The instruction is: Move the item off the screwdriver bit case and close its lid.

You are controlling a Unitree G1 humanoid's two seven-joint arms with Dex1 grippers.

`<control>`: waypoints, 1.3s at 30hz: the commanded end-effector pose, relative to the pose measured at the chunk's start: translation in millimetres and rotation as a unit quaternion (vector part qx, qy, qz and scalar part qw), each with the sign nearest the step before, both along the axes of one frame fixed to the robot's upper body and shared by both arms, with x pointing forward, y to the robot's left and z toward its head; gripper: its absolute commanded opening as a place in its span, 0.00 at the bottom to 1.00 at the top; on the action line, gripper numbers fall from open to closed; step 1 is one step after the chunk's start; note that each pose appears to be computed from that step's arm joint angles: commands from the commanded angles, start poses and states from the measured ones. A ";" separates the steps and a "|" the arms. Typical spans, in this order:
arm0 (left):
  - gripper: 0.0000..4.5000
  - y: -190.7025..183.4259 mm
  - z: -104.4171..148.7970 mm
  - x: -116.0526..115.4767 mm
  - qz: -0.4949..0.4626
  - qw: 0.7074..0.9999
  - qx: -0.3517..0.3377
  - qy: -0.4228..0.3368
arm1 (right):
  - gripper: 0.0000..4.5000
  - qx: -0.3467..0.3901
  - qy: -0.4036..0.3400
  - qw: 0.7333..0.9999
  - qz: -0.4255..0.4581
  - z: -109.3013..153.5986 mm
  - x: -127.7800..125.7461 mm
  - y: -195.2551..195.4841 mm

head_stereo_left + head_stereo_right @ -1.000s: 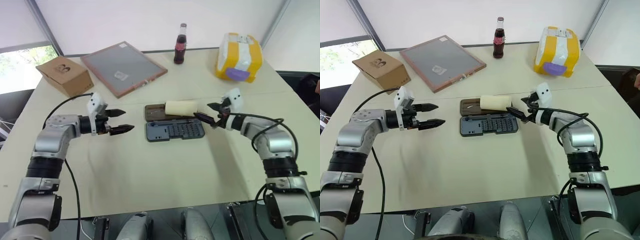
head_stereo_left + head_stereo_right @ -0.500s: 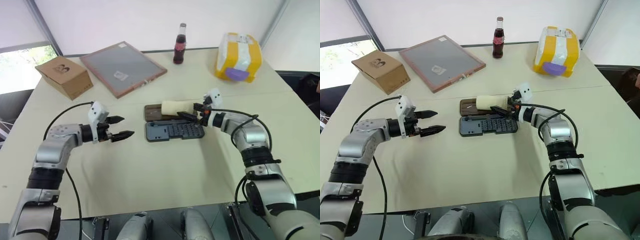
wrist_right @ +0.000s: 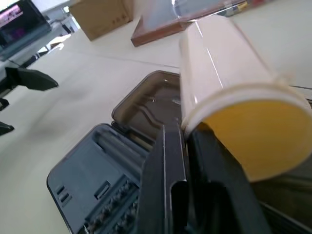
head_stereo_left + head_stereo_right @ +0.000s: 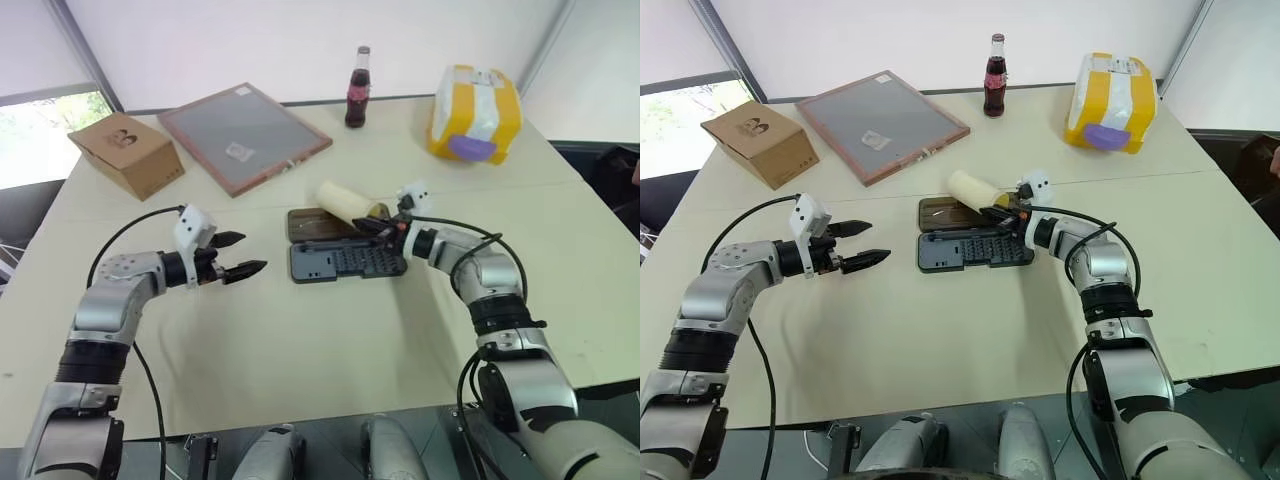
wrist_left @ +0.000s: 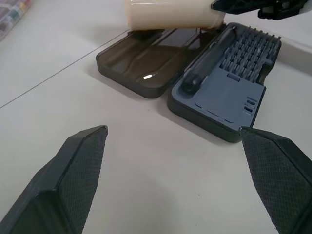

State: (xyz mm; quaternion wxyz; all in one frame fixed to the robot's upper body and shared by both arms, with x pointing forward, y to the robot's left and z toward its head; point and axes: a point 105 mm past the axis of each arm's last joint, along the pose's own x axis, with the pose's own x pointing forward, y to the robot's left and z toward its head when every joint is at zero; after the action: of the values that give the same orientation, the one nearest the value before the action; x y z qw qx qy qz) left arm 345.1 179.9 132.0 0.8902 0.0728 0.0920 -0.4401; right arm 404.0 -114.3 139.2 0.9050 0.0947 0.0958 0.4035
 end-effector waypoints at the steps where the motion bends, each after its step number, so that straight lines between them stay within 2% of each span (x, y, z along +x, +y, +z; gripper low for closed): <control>1: 1.00 1.8 11.5 1.1 0.001 1.000 0.004 -0.026 | 0.00 0.052 -0.041 0.998 -0.012 36.4 0.8 -3.8; 4: 1.00 0.4 11.6 0.5 -0.001 1.000 0.004 -0.026 | 0.00 0.077 -0.096 0.991 -0.059 69.4 -3.2 -22.7; 6: 1.00 -1.4 13.5 2.0 0.000 1.000 0.003 -0.031 | 0.00 0.082 -0.140 0.979 -0.120 91.5 -6.6 -46.2; 9: 1.00 -6.5 19.0 6.2 0.003 0.999 -0.004 -0.044 | 0.00 0.049 -0.190 0.956 -0.218 105.6 -14.5 -86.0; 13: 1.00 -22.3 26.1 12.0 -0.004 0.998 -0.013 -0.065 | 0.00 -0.041 -0.213 0.914 -0.342 93.3 -24.7 -140.2; 17: 1.00 -42.2 25.0 14.3 -0.021 0.997 -0.028 -0.070 | 0.00 -0.144 -0.199 0.874 -0.420 55.9 -24.6 -184.1; 22: 1.00 -49.6 19.4 13.6 -0.029 0.997 -0.031 -0.064 | 0.00 -0.191 -0.185 0.848 -0.459 33.6 -13.9 -206.7; 26: 1.00 -48.9 18.2 13.4 -0.026 0.997 -0.033 -0.063 | 0.00 -0.177 -0.166 0.855 -0.459 22.8 -9.8 -209.0; 29: 1.00 -48.2 18.4 13.1 -0.022 0.997 -0.034 -0.063 | 0.19 -0.166 -0.155 0.860 -0.457 16.4 -9.0 -208.8; 36: 1.00 -47.1 19.3 12.9 -0.017 0.997 -0.038 -0.064 | 0.96 -0.209 -0.141 0.840 -0.480 8.8 -12.3 -223.2; 39: 1.00 -44.4 20.3 13.5 -0.012 0.997 -0.039 -0.067 | 0.98 -0.225 -0.134 0.833 -0.486 14.7 -22.7 -230.1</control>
State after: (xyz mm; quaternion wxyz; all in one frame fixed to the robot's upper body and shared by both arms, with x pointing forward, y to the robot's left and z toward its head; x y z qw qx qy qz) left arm 358.7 131.7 137.8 0.8885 0.0597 0.0433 -0.4528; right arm 386.6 -337.3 128.6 0.9884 -0.1112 0.0283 -0.0995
